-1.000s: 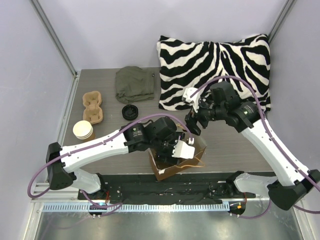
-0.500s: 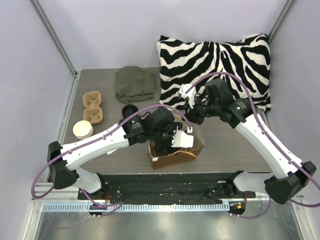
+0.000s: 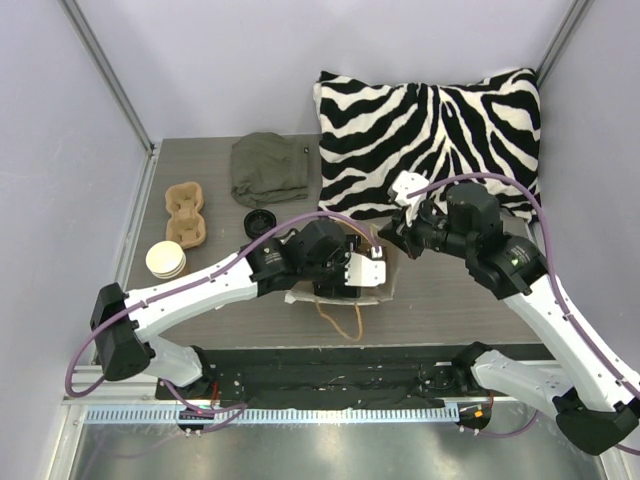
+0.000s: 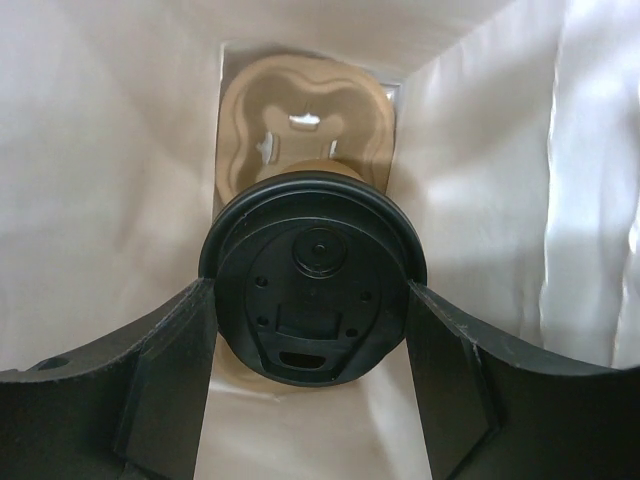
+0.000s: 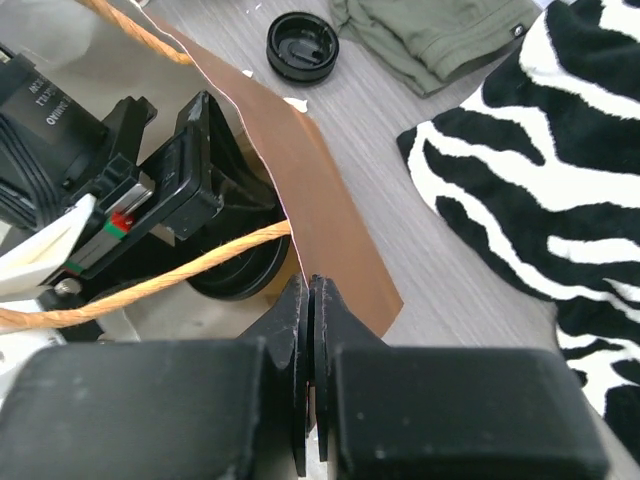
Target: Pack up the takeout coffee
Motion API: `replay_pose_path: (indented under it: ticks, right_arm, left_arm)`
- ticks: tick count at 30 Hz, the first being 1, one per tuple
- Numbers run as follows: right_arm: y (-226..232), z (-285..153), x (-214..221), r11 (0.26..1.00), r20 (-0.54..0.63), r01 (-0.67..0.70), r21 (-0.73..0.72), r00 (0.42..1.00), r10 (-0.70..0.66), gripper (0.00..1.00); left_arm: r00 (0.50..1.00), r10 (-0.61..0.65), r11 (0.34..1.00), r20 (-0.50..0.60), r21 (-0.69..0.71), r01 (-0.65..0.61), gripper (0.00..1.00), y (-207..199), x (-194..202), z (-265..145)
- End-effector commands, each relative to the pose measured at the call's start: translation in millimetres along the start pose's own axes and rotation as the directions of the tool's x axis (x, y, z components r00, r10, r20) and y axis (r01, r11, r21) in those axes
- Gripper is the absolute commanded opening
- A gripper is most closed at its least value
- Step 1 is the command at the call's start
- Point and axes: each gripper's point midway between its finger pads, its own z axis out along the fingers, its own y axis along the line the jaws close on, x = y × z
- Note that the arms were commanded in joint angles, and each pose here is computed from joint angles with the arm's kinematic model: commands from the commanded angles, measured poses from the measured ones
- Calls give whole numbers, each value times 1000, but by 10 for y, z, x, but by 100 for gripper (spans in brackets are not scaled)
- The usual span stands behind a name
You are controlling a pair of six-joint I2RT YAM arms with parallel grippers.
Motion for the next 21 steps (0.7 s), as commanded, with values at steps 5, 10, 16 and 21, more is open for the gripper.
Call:
replay_pose_path:
  ticks: [5, 10, 16, 21]
  right_arm:
    - [132, -30, -270, 998, 121, 5, 60, 993, -12, 1]
    - [127, 13, -234, 996, 133, -10, 92, 991, -3, 1]
    - [191, 55, -149, 998, 123, -21, 63, 992, 13, 1]
    - [189, 57, -150, 997, 119, -31, 64, 993, 23, 1]
  left_arm:
    - [997, 10, 988, 82, -157, 3, 0, 155, -22, -112]
    - [985, 91, 987, 147, -142, -70, 0, -38, -90, -135]
    - [981, 122, 982, 149, -161, -97, 0, -81, -57, -45]
    - [980, 118, 980, 158, -178, -89, 0, -51, -93, 36]
